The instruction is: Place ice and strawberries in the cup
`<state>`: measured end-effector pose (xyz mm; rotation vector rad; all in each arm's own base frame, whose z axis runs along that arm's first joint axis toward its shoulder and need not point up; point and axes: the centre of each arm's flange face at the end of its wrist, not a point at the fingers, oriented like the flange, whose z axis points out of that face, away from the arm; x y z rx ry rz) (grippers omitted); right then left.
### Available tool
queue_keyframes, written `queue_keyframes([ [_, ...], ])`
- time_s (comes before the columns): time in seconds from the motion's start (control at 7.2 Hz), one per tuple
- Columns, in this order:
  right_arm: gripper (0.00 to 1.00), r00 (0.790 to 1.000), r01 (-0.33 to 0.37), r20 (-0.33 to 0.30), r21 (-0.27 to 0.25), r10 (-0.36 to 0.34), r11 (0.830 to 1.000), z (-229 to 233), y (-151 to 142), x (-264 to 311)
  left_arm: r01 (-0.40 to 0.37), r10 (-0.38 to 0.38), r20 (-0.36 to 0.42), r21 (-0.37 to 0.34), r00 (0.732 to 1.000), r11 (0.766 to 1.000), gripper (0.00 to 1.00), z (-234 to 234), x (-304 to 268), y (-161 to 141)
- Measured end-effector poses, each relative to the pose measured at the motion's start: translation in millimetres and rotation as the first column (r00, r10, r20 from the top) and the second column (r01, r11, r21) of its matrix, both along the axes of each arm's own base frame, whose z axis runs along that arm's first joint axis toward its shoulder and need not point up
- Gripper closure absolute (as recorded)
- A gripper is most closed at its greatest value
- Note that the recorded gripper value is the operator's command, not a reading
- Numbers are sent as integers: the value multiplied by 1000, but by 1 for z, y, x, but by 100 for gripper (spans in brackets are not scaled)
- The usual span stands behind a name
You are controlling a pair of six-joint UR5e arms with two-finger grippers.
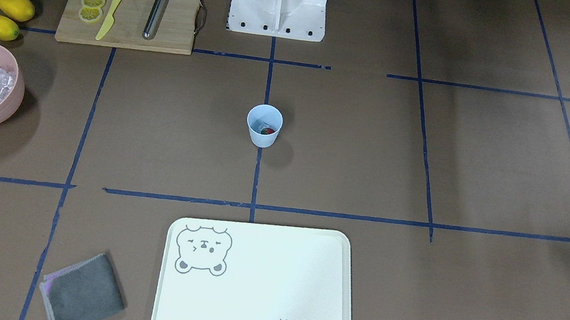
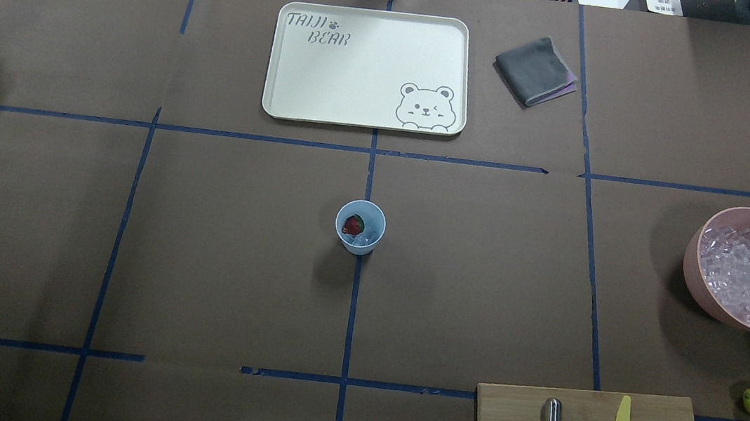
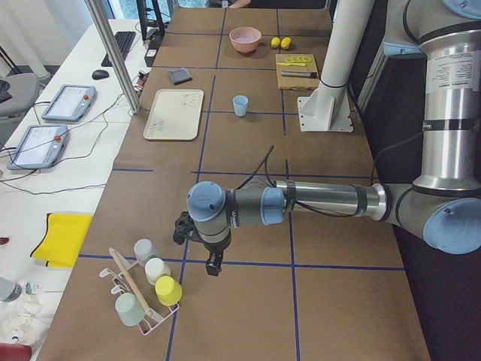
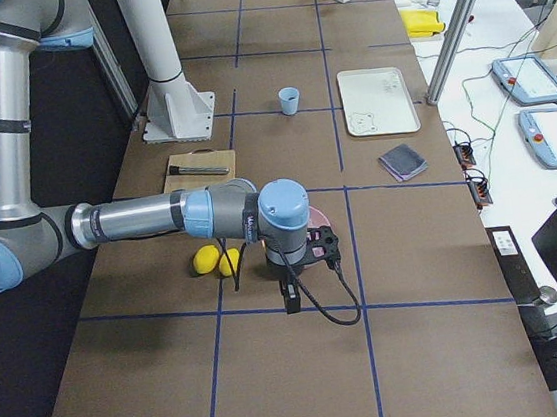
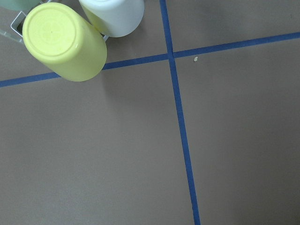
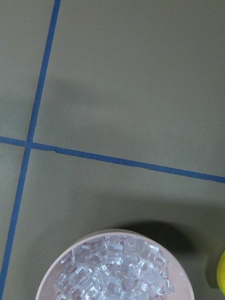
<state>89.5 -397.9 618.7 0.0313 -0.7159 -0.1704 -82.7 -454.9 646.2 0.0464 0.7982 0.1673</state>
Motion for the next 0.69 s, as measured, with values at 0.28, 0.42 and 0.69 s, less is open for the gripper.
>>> queue_keyframes([
  [0.28,0,1000,-1,17,1,1,1000,-1,0,-1,1,-1,0,1,1000,1000,0,-1,0,-1],
  [0.42,0,1000,-1,19,1,1,1000,-1,0,-1,1,-1,0,2,1000,1000,0,-1,0,-1],
  [0.69,0,1000,-1,20,2,1,1000,-1,0,-1,1,-1,1,11,1000,1000,0,-5,0,-2],
])
